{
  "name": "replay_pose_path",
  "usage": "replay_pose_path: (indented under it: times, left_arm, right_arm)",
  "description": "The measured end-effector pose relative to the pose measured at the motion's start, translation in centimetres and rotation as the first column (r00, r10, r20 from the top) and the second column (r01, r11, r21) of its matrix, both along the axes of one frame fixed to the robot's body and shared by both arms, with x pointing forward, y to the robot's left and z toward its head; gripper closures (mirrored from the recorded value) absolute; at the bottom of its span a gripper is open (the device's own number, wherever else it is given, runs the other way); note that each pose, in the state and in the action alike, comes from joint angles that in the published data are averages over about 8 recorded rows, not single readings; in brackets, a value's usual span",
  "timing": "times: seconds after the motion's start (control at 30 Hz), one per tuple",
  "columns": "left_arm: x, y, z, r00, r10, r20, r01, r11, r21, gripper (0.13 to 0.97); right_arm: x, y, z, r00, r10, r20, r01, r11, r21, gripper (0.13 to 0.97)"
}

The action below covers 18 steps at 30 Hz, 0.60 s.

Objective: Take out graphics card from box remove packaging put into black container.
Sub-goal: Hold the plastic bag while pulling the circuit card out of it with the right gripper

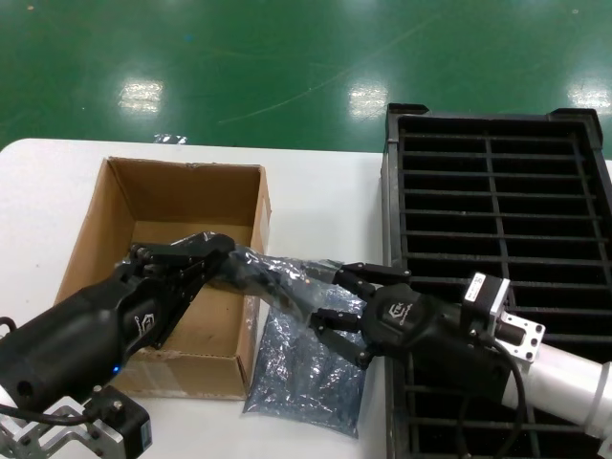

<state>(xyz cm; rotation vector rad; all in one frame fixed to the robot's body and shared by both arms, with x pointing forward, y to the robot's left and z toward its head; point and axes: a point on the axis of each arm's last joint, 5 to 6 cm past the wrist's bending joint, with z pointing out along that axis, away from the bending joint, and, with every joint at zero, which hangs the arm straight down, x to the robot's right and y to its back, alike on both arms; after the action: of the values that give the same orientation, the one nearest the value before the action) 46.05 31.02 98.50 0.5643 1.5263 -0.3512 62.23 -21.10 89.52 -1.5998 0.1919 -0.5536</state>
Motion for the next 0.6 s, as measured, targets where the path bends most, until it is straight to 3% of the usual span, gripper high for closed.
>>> replay_pose_path:
  times: [0.17, 0.5, 0.6]
  left_arm:
    - [0.0, 0.0, 0.0, 1.0, 0.0, 0.0, 0.0, 1.0, 0.0, 0.958]
    - [0.0, 0.0, 0.0, 1.0, 0.0, 0.0, 0.0, 1.0, 0.0, 0.958]
    - [0.0, 0.0, 0.0, 1.0, 0.0, 0.0, 0.0, 1.0, 0.0, 0.958]
  right_arm:
    - [0.1, 0.5, -0.1, 1.0, 0.005, -0.002, -0.005, 1.0, 0.006, 0.743]
    - [0.6, 1.9, -0.2, 1.0, 0.01, -0.009, -0.01, 1.0, 0.027, 0.727]
    - [0.7, 2.3, -0.2, 1.0, 0.012, -0.011, -0.012, 0.999, 0.029, 0.759]
